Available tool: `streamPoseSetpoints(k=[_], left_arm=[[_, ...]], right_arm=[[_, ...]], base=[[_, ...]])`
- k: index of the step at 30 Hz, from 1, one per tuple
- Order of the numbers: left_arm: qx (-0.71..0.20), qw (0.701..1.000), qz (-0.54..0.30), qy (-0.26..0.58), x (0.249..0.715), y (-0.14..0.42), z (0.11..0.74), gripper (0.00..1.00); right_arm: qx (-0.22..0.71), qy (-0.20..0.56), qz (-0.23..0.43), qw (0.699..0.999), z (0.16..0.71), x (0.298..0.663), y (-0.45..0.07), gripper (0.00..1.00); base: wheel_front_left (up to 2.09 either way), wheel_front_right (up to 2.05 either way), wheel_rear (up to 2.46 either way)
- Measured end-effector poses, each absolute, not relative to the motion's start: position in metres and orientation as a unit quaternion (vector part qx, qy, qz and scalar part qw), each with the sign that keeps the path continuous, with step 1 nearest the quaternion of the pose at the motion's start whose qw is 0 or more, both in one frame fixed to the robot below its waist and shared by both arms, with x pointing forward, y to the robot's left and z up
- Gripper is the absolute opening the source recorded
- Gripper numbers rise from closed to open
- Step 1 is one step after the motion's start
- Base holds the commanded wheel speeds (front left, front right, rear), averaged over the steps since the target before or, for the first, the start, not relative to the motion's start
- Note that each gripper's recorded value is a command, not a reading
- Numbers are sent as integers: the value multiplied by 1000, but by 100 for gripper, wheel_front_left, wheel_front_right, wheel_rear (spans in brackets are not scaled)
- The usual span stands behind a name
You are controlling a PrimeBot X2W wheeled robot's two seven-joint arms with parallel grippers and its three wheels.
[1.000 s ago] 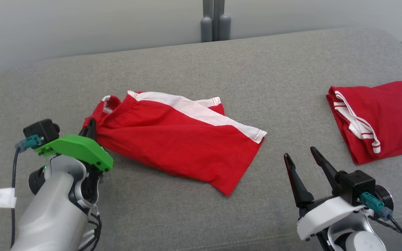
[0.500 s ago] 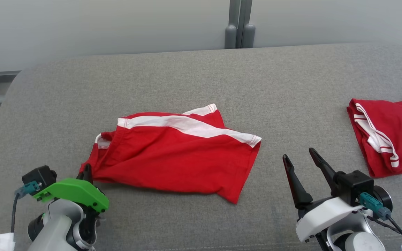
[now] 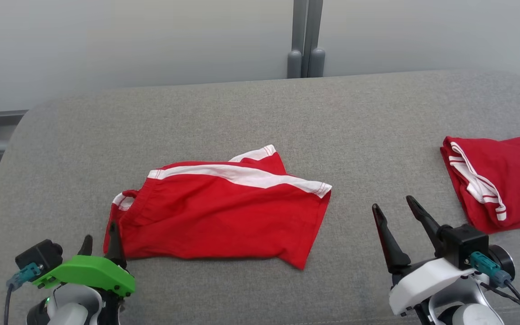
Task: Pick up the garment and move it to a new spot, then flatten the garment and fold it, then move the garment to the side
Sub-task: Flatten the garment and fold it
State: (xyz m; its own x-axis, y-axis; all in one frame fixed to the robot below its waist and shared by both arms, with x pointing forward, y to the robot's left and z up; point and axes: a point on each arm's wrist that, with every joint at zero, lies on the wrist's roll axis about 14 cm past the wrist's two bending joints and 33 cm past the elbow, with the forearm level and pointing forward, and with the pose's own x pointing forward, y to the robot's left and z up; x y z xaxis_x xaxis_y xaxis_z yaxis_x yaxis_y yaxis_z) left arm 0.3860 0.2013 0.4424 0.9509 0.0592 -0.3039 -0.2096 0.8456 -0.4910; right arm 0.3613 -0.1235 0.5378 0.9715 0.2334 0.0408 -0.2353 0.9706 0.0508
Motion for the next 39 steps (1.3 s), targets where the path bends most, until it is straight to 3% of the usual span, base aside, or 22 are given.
streamPoseSetpoints(k=[12,19,30,39], left_arm=[[-223,972,60,-31,374,207,529,100],[-153,984,34,-86,347,194,551,100],[-75,996,13,-37,318,194,514,100],[-75,997,0,-14,304,187,503,100]], right_arm=[[24,-26,78,996,544,359,-152,100],[73,-10,60,995,534,356,-164,100],[73,32,46,996,507,353,-171,100],[60,40,57,996,503,352,-164,100]], base=[[0,0,0],[0,0,0],[0,0,0],[0,0,0]])
